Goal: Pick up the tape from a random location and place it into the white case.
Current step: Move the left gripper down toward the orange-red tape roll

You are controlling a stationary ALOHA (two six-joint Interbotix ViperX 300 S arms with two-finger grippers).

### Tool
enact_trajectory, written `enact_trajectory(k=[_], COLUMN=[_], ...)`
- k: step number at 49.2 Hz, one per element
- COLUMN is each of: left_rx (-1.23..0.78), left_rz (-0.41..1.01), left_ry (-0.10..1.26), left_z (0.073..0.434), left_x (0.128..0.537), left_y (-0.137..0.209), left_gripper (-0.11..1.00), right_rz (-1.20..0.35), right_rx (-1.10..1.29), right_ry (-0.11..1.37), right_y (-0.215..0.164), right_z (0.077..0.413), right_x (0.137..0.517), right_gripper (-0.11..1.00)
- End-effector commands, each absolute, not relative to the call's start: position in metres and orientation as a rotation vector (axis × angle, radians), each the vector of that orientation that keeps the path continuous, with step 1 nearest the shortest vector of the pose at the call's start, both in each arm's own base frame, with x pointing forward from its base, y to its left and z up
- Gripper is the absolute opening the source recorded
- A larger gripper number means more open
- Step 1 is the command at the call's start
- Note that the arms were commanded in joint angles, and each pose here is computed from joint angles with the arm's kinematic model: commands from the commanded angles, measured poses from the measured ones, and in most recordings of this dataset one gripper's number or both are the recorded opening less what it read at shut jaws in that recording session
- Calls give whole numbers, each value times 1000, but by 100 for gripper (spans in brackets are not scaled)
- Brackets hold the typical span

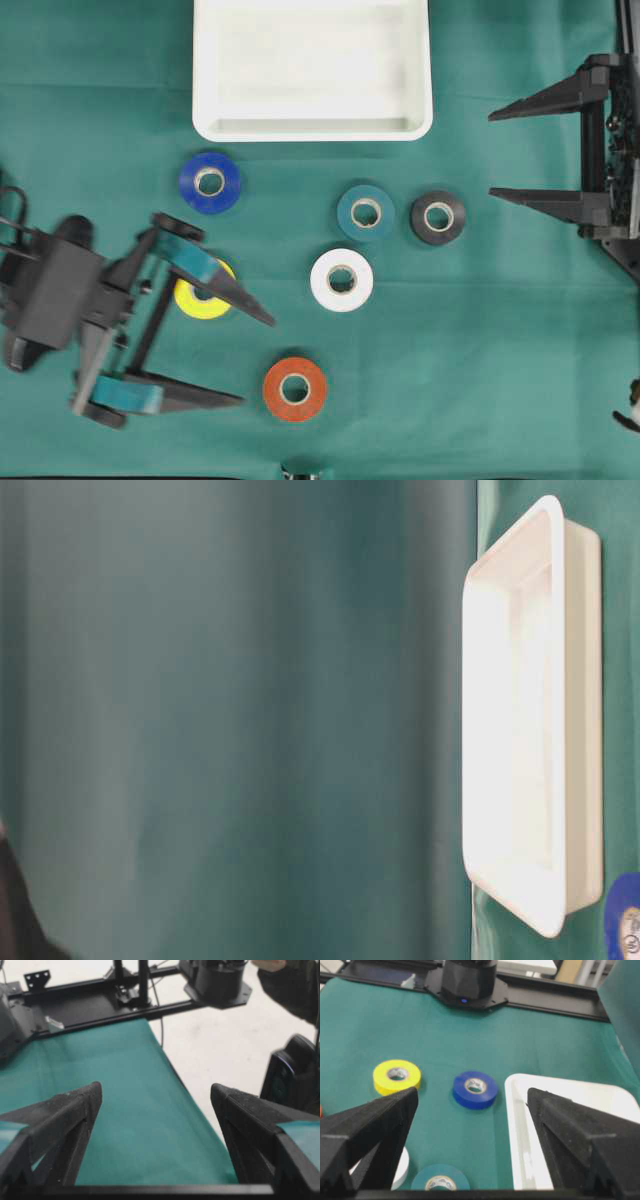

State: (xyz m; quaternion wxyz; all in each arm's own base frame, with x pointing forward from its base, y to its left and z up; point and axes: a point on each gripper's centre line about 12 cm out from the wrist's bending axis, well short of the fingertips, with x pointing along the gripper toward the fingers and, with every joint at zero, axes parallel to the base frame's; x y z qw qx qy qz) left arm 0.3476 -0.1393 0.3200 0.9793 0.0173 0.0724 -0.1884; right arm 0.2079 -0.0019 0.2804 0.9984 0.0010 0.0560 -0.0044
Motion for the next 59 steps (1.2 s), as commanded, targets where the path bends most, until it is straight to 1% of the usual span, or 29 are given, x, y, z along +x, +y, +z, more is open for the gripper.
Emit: enact_trajectory(k=[1,11,25,30,37,59], left_rx=[31,39,39,37,39,79], left_rz=[-384,-385,-384,-381,-365,-324], left_ry=[117,161,222,295,432,806], left_z=[337,339,340,340,339,340], left_x=[361,381,385,387,395,433], left_y=[-147,-155,-157,-157,-156,-165], left_gripper=[99,99,99,99,99,99], right_rz=[-10,-10,-10,-9,-10,-10], right_rx=[4,4,4,4,4,2], right_ry=[89,97,101,101,101,124], right_y=[-2,-2,-2,-2,-2,-2], right_z=[291,290,290,290,290,287], right_x=[211,211,211,211,211,211], right_gripper=[90,90,90,90,90,90])
